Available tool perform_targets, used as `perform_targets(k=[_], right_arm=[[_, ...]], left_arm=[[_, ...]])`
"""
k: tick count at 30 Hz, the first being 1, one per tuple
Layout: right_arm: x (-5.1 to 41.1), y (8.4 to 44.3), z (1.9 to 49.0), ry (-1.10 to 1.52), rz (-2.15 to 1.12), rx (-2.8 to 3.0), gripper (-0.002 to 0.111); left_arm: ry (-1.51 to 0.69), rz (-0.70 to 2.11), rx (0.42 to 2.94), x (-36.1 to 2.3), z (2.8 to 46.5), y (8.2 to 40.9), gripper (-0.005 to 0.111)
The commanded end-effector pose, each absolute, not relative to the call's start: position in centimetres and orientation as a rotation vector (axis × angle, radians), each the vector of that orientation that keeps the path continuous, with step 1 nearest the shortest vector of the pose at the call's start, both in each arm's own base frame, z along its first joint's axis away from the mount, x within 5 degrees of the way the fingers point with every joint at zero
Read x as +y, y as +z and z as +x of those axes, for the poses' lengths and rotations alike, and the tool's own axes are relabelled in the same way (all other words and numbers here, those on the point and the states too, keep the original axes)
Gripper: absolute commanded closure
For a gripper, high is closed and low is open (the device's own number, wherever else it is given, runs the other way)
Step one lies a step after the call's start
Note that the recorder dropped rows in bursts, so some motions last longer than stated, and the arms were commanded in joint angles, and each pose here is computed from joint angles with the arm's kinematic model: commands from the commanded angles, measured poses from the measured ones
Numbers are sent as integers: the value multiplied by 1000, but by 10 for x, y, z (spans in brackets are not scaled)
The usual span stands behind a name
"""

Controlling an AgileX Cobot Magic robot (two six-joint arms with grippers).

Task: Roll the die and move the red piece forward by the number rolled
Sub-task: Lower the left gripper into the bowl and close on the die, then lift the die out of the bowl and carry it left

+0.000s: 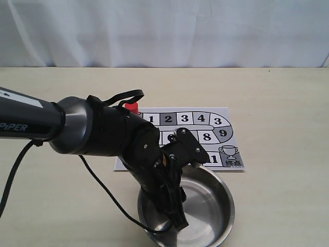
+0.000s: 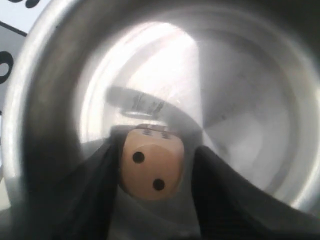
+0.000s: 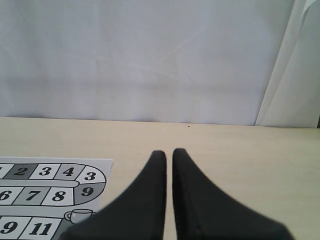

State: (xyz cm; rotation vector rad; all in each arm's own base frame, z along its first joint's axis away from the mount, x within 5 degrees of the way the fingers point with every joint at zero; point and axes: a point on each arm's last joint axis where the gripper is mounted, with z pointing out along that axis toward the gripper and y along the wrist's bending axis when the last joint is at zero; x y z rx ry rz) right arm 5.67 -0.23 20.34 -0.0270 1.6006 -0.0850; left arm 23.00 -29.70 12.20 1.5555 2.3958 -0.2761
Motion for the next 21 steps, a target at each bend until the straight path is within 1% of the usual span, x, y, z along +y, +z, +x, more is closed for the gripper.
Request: perform_targets(k=[1, 7, 8, 13, 21], right_arm=[[-2, 202, 56, -88, -32, 1605, 104], [-2, 202, 56, -88, -32, 1605, 104], [-2, 202, 56, -88, -32, 1605, 104], [-2, 202, 56, -88, -32, 1605, 104], [-2, 202, 56, -88, -32, 1605, 104]], left_arm=[[-269, 1567, 2398, -298, 228, 120, 79], [-270, 1563, 2393, -298, 229, 120, 105], [-270, 1563, 2393, -298, 229, 120, 107], [-260, 1572, 2362, -297, 229, 128, 107], [-293, 1522, 2274, -293, 227, 171, 107]])
